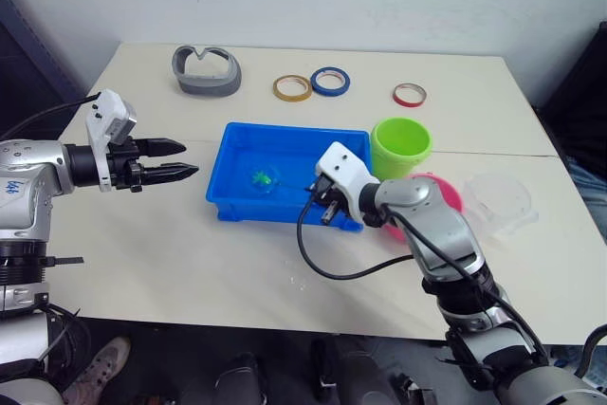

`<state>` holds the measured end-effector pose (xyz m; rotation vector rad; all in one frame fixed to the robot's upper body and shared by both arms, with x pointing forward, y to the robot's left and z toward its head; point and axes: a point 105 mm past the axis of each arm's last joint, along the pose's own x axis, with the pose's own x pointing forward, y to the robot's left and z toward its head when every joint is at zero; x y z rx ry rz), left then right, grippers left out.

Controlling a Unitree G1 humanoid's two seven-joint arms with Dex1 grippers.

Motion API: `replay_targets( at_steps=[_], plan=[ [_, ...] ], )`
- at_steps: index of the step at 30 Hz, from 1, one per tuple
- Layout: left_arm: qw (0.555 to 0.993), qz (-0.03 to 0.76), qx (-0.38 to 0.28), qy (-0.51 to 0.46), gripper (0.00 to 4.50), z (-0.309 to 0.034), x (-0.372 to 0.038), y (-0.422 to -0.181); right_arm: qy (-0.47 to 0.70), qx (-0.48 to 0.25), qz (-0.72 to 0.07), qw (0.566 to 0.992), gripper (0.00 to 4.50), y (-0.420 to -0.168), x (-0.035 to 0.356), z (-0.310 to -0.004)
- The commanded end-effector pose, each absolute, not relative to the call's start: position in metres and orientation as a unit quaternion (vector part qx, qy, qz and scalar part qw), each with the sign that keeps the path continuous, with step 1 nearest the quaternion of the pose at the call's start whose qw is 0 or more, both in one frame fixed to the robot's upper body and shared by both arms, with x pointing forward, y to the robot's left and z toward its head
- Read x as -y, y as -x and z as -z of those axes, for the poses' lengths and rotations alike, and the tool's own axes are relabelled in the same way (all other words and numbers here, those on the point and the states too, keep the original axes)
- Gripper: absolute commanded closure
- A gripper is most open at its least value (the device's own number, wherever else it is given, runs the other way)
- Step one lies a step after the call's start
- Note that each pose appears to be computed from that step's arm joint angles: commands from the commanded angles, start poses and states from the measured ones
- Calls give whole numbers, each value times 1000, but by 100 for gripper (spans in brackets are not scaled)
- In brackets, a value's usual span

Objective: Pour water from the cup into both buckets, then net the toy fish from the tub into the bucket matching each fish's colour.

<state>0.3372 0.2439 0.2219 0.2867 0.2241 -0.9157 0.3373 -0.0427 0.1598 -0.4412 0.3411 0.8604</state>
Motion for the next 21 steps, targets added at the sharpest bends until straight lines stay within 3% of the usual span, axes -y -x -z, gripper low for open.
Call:
replay_targets(
  at_steps=[1,12,21],
  plan=[
    [879,448,-78,-141,148,-237,-239,-334,198,-137,-418,876,450,-332,46,-180],
    [868,475,-61,-131,148,-241,-228,-334,175,-134,-425,878,450,-311,78,-206],
    [848,511,-49,-129,148,-240,-205,-347,186,-113,-382,898,450,-310,107,-228]
  ],
)
